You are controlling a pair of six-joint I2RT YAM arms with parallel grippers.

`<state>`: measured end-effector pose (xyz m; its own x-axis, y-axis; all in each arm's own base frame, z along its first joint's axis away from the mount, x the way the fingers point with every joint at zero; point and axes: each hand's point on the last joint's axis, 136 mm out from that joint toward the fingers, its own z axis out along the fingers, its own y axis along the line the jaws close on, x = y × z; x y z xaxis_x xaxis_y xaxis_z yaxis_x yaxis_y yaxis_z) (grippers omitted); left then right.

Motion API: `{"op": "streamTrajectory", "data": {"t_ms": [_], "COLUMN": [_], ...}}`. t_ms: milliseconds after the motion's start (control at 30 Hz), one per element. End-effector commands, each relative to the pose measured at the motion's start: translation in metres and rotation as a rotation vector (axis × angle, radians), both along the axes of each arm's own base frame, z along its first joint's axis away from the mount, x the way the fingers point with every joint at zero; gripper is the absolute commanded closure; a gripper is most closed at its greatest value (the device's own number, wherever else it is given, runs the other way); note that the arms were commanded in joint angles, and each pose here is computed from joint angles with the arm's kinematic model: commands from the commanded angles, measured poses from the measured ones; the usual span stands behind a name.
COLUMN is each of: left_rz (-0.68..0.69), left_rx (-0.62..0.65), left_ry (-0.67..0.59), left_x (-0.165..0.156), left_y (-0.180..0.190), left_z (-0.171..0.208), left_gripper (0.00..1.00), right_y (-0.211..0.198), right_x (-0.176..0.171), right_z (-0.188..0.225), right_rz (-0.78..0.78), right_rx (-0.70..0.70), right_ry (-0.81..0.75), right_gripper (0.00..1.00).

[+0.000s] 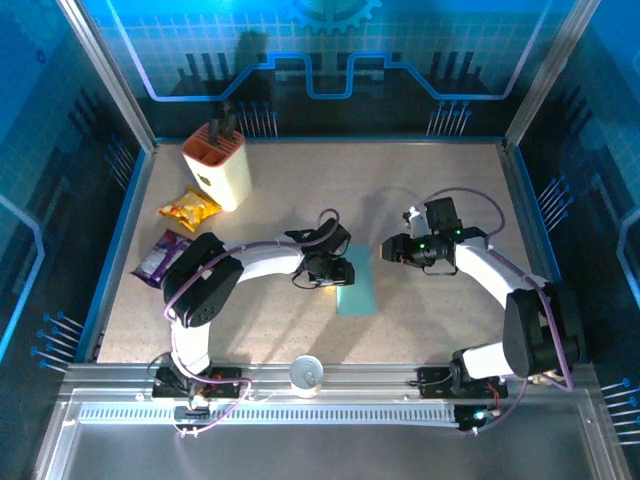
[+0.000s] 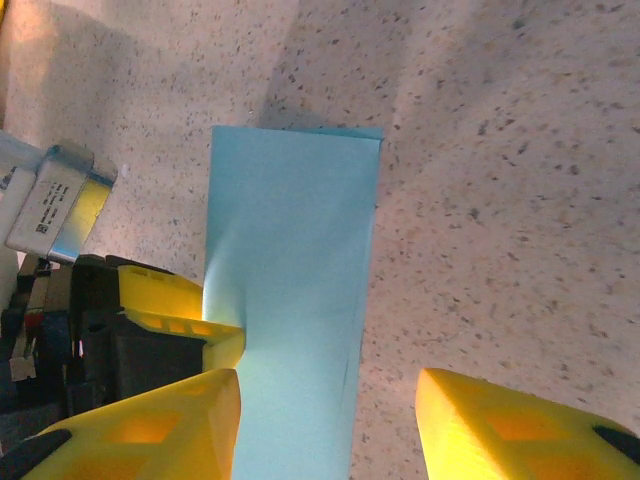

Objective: Fold a paper plane with a square sheet of paper (fold left side to right side)

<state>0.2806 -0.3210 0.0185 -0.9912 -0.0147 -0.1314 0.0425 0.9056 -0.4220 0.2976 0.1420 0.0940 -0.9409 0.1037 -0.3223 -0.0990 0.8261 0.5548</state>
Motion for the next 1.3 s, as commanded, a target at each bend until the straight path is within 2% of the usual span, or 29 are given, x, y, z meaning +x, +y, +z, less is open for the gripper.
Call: {"op": "streamTrajectory", "data": {"t_ms": [0, 467, 1267], "left_rz": [-0.007, 0.065, 0.026], "left_rx": [0.098, 0.115, 0.175], "left_ry": [0.071, 0.154, 0.173], "left_x": [-0.016, -0.023, -0.03], "left_y": [0.009, 0.01, 0.005], "left_z": [-0.036, -0.057, -0.068], "left_gripper": [0.53, 0.52, 0.49], "right_y": [-0.012, -0.015, -0.016], "right_x": [-0.013, -0.015, -0.017], "right_z": [-0.007, -0.006, -0.009], "right_rz": [-0.019, -0.027, -0.028], "right_rx": [-0.035, -0.038, -0.042], "right_ry": [0.037, 0.032, 0.033], "right_gripper": [0.49, 0.49, 0.49]}}
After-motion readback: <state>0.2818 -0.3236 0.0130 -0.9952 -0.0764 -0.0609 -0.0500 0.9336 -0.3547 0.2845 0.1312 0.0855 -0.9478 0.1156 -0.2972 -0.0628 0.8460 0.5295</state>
